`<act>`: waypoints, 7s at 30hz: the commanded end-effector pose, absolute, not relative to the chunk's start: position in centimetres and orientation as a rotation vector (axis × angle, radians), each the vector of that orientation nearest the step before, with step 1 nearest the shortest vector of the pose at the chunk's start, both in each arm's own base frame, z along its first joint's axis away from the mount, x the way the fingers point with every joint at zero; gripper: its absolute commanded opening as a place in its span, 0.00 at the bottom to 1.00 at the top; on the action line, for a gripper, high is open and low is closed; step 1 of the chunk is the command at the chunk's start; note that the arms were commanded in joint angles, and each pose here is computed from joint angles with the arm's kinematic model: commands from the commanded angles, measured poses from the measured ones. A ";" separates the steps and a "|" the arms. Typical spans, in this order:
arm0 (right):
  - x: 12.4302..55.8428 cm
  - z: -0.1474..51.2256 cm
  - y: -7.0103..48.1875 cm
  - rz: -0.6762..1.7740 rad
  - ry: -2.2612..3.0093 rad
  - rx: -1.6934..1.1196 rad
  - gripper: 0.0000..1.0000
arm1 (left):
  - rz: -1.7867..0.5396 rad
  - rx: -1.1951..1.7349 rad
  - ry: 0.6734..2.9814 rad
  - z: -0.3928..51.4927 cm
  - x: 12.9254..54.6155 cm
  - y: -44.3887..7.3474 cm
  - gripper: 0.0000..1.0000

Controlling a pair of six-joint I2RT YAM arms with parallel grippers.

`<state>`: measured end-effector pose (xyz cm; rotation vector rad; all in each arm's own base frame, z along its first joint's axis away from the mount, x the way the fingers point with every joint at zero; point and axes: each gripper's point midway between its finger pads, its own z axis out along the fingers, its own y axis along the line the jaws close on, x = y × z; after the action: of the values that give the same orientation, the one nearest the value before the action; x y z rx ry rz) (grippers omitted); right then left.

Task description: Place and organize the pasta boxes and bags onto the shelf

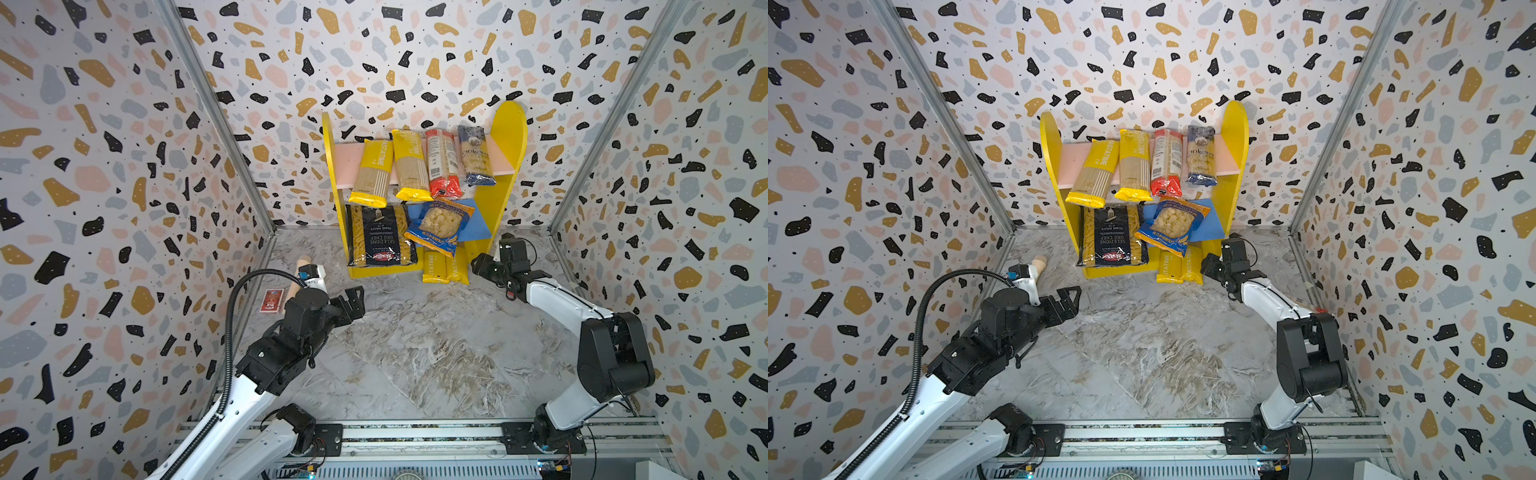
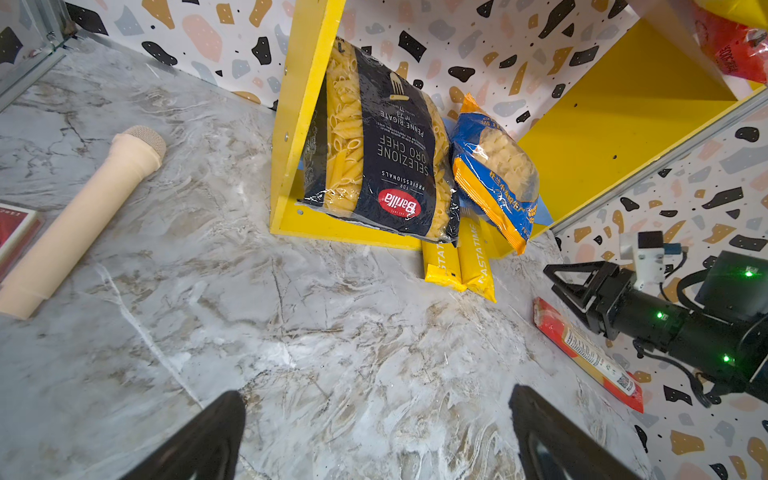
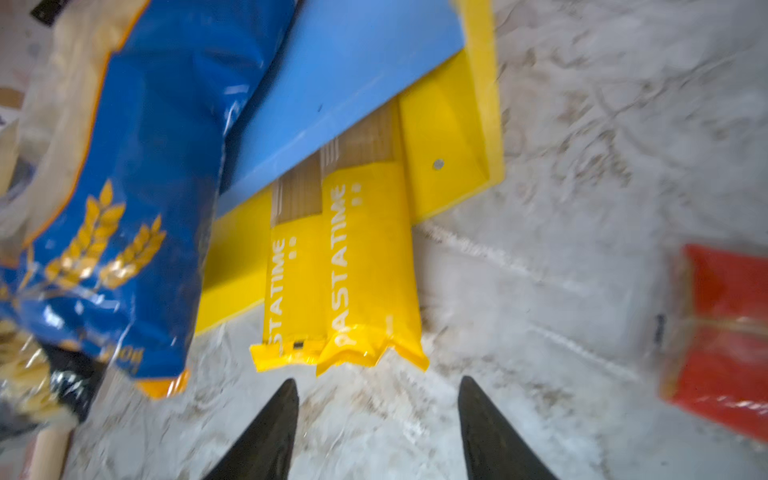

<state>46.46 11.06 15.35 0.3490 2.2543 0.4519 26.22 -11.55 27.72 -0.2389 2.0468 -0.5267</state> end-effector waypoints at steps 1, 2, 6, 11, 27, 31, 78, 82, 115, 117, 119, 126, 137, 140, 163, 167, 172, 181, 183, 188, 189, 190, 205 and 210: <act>47.9 13.7 8.7 0.301 2.296 0.399 0.62 | -0.564 -0.239 1.972 29.9 26.8 -11.8 1.00; 48.7 13.6 8.5 0.302 2.291 0.405 0.62 | -0.560 -0.236 1.971 30.0 26.9 -11.8 1.00; 51.0 13.8 8.4 0.291 2.255 0.399 0.63 | -0.552 -0.232 1.971 30.0 27.3 -12.0 1.00; 53.6 14.2 8.0 0.226 2.230 0.369 0.66 | -0.535 -0.215 1.974 30.2 28.0 -12.3 1.00; 57.2 12.8 6.8 0.164 2.207 0.328 0.66 | -0.493 -0.193 1.980 29.7 29.1 -12.7 1.00; 58.0 12.7 7.0 0.192 2.200 0.305 0.66 | -0.491 -0.195 1.977 29.8 29.3 -12.7 1.00; 54.8 14.9 7.2 0.280 2.176 0.227 0.25 | -0.502 -0.227 1.968 30.0 29.4 -12.6 1.00; 52.8 19.3 6.7 0.289 2.063 0.204 0.56 | -0.513 -0.226 1.970 30.0 29.4 -12.8 1.00; 60.7 27.9 7.2 0.247 1.835 0.097 0.67 | -0.533 -0.259 1.932 31.2 29.5 -12.5 1.00; 61.1 28.1 7.2 0.247 1.824 0.097 0.66 | -0.529 -0.260 1.930 31.3 29.5 -12.5 1.00; 61.3 28.1 7.3 0.250 1.816 0.094 0.64 | -0.527 -0.257 1.934 31.2 29.6 -12.6 1.00; 60.5 27.8 7.9 0.261 1.811 0.070 0.19 | -0.528 -0.250 1.942 30.9 29.8 -12.8 1.00; 59.2 27.9 8.7 0.289 1.810 0.045 0.00 | -0.529 -0.257 1.932 31.2 29.3 -12.4 1.00; 58.8 28.1 9.1 0.286 1.810 0.034 0.00 | -0.530 -0.261 1.929 31.2 29.1 -12.2 1.00; 53.2 30.5 12.1 0.318 1.807 -0.047 0.00 | -0.558 -0.268 1.906 31.8 27.0 -11.1 1.00; 52.1 30.6 12.3 0.321 1.818 -0.053 0.00 | -0.563 -0.264 1.903 31.9 26.4 -10.9 1.00; 50.5 30.5 12.7 0.322 1.825 -0.053 0.00 | -0.570 -0.265 1.894 32.0 25.6 -10.4 1.00; 48.5 30.0 13.2 0.328 1.863 -0.053 0.00 | -0.575 -0.257 1.895 31.7 24.5 -9.8 1.00; 47.8 30.4 13.0 0.323 1.875 -0.045 0.00 | -0.581 -0.253 1.891 31.7 24.2 -9.8 1.00; 44.2 31.5 11.1 0.278 1.896 0.002 0.49 | -0.597 -0.242 1.895 31.4 23.6 -9.8 1.00; 43.2 31.5 10.4 0.260 1.902 0.017 0.55 | -0.601 -0.238 1.898 31.2 23.5 -9.8 1.00; 42.5 31.3 9.6 0.237 1.913 0.050 0.59 | -0.608 -0.233 1.899 31.1 23.5 -9.9 1.00; 38.9 18.0 -4.1 -0.081 2.378 0.639 0.68 | -0.728 -0.134 1.965 28.7 23.4 -12.8 1.00; 39.9 15.1 -7.7 -0.139 2.419 0.752 0.69 | -0.747 -0.120 1.972 28.3 23.6 -13.3 1.00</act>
<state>39.58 -6.21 14.55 0.6838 2.4284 -0.1343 23.25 -12.69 27.81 -0.1411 2.0011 -0.7095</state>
